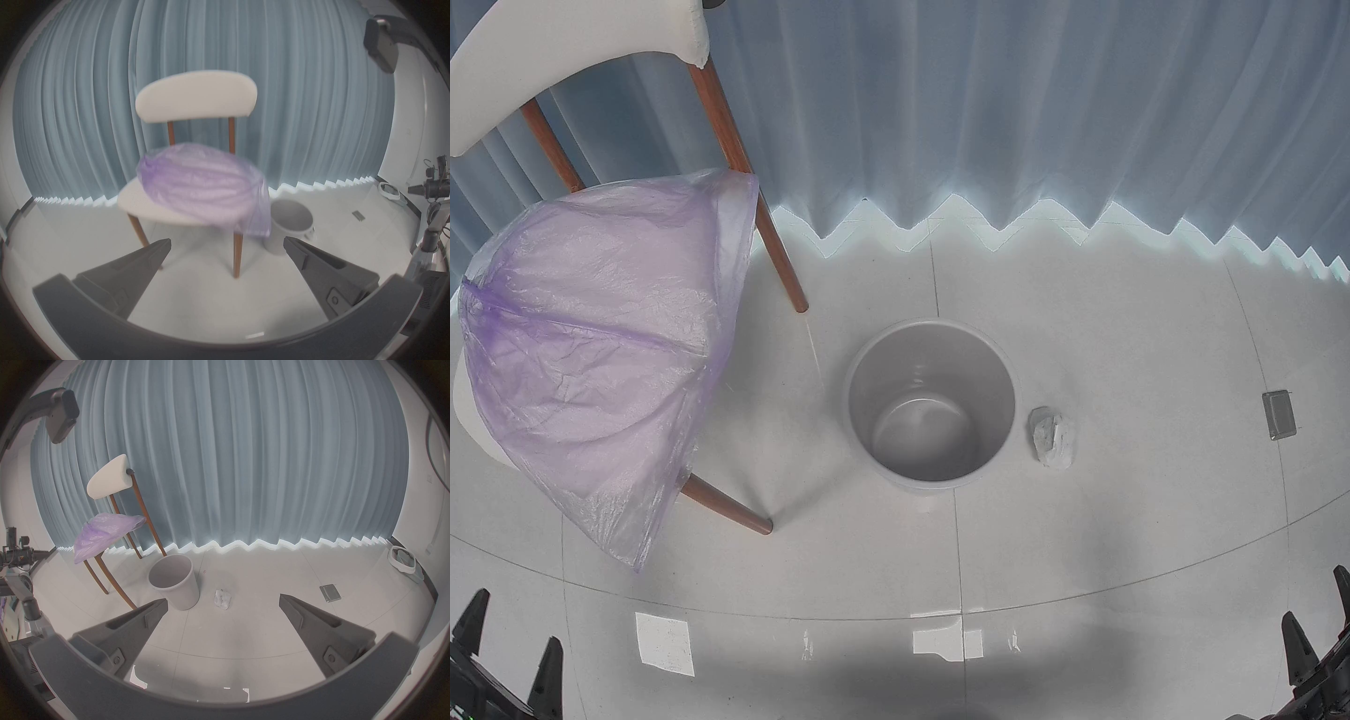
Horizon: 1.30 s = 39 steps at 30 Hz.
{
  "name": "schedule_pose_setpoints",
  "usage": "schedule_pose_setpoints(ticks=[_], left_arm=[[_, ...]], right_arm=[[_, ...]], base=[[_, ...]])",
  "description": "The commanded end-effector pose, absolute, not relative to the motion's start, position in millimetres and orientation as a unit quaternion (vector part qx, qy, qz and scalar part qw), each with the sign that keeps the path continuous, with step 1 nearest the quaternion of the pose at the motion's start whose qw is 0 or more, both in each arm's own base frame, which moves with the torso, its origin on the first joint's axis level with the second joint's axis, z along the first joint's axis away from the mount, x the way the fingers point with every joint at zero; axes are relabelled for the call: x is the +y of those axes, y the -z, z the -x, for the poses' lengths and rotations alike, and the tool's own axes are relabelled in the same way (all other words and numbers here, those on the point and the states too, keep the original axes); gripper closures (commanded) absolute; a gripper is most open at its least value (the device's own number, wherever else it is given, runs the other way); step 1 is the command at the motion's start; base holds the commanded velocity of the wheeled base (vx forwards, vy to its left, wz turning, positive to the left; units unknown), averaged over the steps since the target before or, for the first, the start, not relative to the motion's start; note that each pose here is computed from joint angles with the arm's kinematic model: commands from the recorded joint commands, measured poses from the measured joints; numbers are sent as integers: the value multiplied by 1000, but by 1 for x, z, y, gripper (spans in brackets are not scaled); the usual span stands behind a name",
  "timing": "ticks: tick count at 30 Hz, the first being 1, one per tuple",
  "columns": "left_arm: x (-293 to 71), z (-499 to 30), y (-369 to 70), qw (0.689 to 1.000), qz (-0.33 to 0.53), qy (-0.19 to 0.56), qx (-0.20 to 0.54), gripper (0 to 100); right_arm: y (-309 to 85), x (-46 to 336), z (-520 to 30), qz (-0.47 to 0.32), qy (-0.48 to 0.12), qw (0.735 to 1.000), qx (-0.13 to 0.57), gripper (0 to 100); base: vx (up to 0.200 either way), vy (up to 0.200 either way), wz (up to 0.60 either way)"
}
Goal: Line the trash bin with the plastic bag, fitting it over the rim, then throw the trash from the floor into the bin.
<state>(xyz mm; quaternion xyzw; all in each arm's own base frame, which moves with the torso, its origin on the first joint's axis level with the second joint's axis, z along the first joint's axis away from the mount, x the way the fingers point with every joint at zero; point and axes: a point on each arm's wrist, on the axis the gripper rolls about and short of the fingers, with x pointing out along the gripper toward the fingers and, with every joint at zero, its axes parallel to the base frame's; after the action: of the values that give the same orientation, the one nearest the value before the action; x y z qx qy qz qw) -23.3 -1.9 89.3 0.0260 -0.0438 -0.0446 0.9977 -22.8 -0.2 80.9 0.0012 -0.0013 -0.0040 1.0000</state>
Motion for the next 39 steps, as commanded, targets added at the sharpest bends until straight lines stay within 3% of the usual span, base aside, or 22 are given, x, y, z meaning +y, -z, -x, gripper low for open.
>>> schedule_pose_setpoints(ticks=[1,12,15,28,29,30,37,39], left_arm=[[-2,24,-92,995,-36,53,-81,0],[-3,24,-91,991,-84,65,-80,0],[-5,28,-107,984,-95,113,-100,0],[-9,1,-169,971,-87,221,-42,0],[-12,-5,-183,956,-85,278,-38,0],[-12,-9,-188,952,-85,291,-36,0],[-14,-30,-214,946,-86,313,-24,0],[-17,-38,-224,932,-84,353,-24,0]], right_arm=[[-76,0,23,-1,4,1000,-1,0],[-76,0,23,-1,4,1000,-2,0],[-76,0,23,-2,5,1000,-2,0],[-76,0,23,-2,5,1000,-2,0],[-76,0,23,-2,5,1000,-2,0],[-76,0,23,-2,5,1000,-2,0],[-76,0,23,-2,5,1000,-2,0],[-76,0,23,-2,5,1000,-2,0]], base=[[0,0,0],[0,0,0],[0,0,0],[0,0,0],[0,0,0],[0,0,0],[0,0,0],[0,0,0]])
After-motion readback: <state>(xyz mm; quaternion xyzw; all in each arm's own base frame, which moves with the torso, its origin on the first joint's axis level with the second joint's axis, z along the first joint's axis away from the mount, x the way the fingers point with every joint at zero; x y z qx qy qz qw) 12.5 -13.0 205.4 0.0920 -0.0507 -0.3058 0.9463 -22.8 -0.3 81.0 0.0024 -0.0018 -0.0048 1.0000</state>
